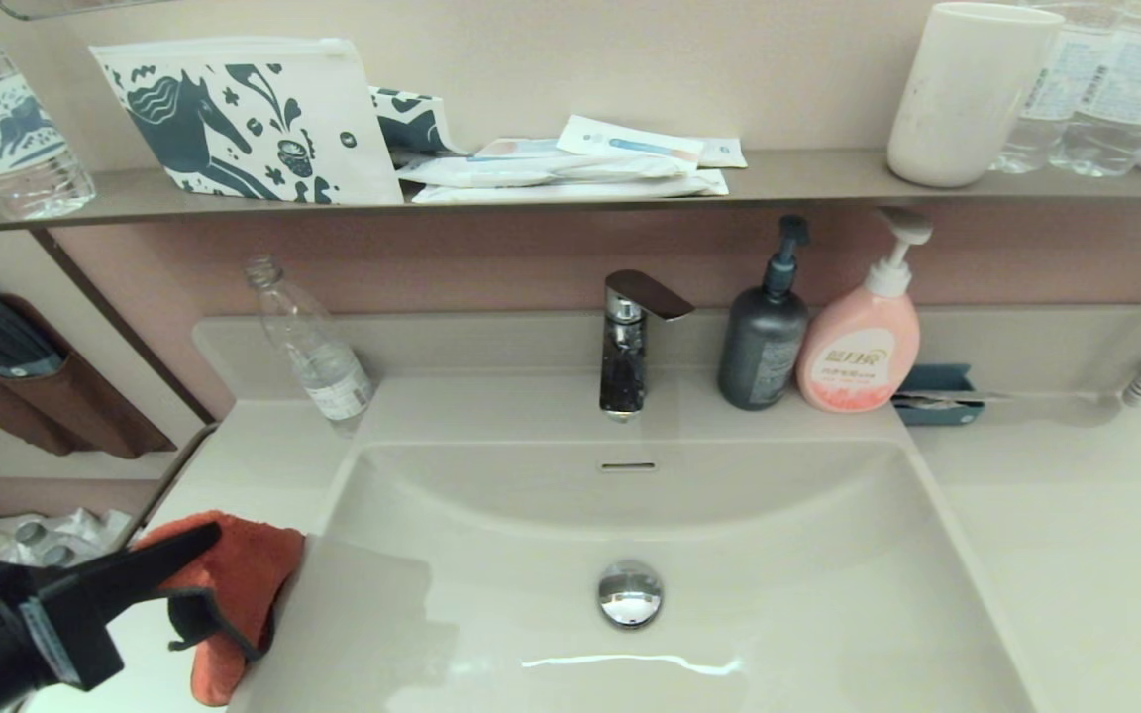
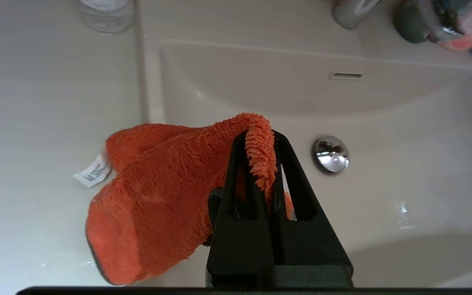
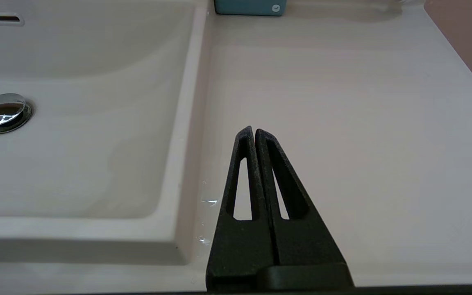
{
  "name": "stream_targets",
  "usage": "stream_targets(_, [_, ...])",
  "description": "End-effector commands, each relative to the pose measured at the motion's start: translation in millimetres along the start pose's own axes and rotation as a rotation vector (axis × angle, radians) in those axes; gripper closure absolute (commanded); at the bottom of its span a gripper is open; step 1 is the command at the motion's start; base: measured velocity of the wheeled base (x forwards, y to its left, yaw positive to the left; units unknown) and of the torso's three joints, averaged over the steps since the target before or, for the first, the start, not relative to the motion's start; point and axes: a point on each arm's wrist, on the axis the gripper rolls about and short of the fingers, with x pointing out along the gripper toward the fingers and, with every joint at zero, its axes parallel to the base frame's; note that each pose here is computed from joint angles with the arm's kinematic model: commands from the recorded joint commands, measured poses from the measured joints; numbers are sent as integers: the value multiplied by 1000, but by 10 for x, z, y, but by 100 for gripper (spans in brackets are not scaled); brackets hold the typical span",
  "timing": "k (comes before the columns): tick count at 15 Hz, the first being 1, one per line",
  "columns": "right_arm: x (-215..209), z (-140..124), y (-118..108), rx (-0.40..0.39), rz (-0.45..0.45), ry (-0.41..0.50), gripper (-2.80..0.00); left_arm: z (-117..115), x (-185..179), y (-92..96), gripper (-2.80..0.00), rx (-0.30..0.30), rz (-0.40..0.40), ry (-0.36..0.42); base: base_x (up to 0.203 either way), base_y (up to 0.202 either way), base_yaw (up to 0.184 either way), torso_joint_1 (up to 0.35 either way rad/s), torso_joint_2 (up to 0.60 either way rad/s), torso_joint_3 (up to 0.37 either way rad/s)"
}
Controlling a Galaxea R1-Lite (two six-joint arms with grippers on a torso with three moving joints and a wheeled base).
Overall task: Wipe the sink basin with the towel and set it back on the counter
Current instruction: Wipe the sink
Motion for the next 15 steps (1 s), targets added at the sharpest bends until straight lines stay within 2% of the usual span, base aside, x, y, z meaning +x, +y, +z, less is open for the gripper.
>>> stream_targets(1, [1,-1,0,0,1,1,0,24,76,-132,0,-6,-68,28,0,0,0,0,0,0])
stream_targets(5, [1,0,0,-1,1,1,0,-52,210,-535,0,-16,-106,75,0,0,0,0,0,0])
stream_targets(7, [1,0,0,-1,1,1,0,-161,412,-787,0,-20,-38,90,0,0,0,0,0,0])
stream_targets(9, [1,0,0,-1,1,1,0,-242,633,-935,0,-27,30,84,0,0,0,0,0,0])
stream_targets(11, [1,0,0,-1,1,1,0,-283,789,-1045,0,-22,62,88,0,0,0,0,0,0])
stream_targets(15, [1,0,0,0,1,1,0,-475,1078,-1125,0,38,165,148,0,0,0,0,0,0])
